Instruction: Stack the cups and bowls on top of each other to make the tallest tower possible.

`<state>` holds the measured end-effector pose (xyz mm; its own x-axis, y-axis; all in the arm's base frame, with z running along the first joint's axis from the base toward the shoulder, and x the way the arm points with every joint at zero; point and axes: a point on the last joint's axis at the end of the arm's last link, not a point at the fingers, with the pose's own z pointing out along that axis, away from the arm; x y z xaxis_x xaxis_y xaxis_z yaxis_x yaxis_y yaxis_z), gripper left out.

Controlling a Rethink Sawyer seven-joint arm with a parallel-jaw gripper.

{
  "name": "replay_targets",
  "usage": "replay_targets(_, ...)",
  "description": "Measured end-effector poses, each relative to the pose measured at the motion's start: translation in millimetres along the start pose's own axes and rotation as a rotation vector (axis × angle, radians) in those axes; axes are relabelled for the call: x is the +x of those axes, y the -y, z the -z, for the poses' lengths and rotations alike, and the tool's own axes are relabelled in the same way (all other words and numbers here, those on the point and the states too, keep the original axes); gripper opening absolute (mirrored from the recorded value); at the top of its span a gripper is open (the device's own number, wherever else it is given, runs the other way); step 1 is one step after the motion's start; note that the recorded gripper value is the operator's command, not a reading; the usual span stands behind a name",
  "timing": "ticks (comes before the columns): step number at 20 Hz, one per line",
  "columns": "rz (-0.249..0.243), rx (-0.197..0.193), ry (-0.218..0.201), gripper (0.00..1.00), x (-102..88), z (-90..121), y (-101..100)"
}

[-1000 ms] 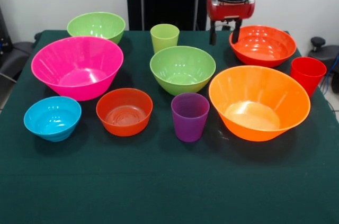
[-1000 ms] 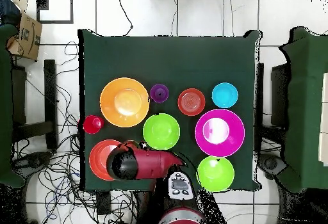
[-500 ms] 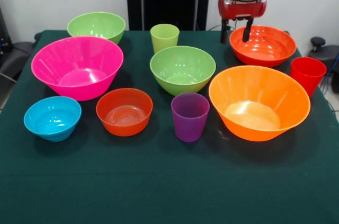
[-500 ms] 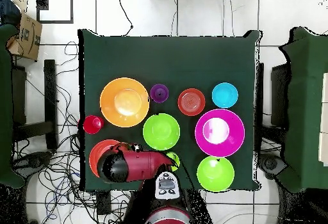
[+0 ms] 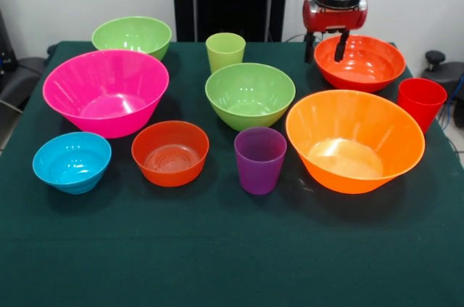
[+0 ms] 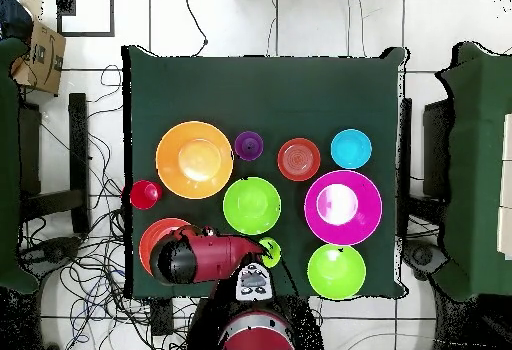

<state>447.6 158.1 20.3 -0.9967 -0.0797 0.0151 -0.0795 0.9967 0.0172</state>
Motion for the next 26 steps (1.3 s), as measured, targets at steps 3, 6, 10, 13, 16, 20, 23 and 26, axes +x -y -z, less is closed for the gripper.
replay_targets(3, -0.001, 0.000, -0.011, 1.00, 3.0, -7, -2)
replay_targets(6, 0.000, 0.001, -0.018, 1.00, 8.0, -19, -5)
replay_targets(10, 0.001, 0.004, -0.020, 1.00, 14.0, -35, -9)
replay_targets(13, 0.000, 0.005, -0.016, 1.00, 19.5, -49, -12)
replay_targets(16, -0.003, 0.006, -0.013, 1.00, 24.3, -60, -13)
replay_targets(20, -0.007, 0.007, -0.007, 1.00, 28.4, -71, -14)
replay_targets(23, -0.004, 0.011, 0.000, 1.00, 28.2, -70, -14)
replay_targets(26, -0.002, 0.014, 0.000, 1.00, 28.6, -70, -15)
